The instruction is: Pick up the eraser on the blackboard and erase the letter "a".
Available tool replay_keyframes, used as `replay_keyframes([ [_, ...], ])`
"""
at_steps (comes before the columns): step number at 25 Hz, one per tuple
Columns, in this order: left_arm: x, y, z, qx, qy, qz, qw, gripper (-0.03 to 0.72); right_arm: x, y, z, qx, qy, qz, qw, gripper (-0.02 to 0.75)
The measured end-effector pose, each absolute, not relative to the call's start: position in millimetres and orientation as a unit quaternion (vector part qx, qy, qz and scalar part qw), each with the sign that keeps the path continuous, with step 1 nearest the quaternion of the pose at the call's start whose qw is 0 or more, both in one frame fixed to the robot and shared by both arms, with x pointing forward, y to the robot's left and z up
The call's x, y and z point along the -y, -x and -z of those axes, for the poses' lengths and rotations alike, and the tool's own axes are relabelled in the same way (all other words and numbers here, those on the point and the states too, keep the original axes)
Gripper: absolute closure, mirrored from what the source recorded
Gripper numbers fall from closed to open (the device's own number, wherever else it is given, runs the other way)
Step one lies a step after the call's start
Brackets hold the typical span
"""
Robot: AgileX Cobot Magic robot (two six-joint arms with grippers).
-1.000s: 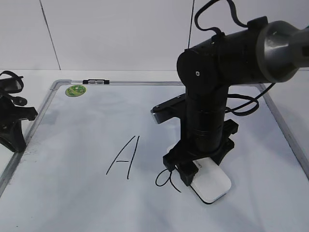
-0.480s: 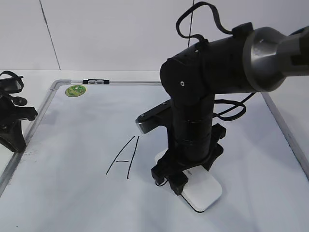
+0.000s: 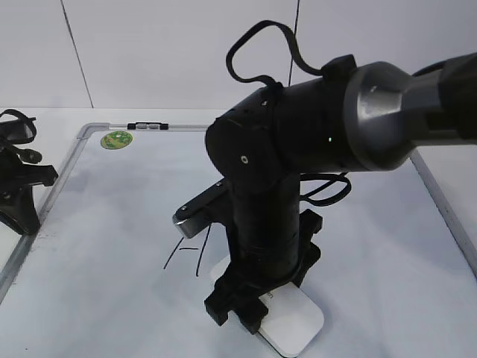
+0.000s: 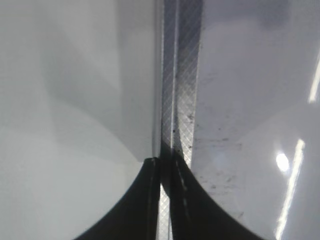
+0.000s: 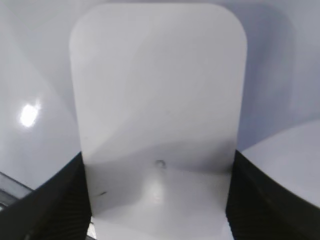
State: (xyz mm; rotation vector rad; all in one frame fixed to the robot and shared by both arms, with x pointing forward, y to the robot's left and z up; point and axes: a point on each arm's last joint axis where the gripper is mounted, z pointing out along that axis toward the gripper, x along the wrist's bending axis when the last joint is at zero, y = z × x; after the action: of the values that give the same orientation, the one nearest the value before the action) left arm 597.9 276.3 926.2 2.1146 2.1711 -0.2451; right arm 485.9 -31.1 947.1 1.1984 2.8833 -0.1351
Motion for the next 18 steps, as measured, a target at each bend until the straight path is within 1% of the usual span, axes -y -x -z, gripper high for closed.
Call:
replay_keyframes([
  [6, -276, -598, -926, -0.713, -0.695, 0.081, 0.05, 0.673, 29, -482, -950, -0.921, -0.386, 0.044, 0.018, 0.179],
  [8, -276, -598, -926, -0.713, -0.695, 0.081, 0.05, 0.673, 33, -481, -961, -0.918, -0.393, 0.044, 0.036, 0.179],
  [12, -276, -598, -926, -0.713, -0.695, 0.081, 0.05, 0.673, 46, -482, -994, -0.908, -0.406, 0.026, 0.095, 0.179],
  [18, -276, -598, -926, -0.713, -0.695, 0.081, 0.05, 0.673, 62, -485, -1024, -0.88, -0.44, 0.009, 0.177, 0.179],
])
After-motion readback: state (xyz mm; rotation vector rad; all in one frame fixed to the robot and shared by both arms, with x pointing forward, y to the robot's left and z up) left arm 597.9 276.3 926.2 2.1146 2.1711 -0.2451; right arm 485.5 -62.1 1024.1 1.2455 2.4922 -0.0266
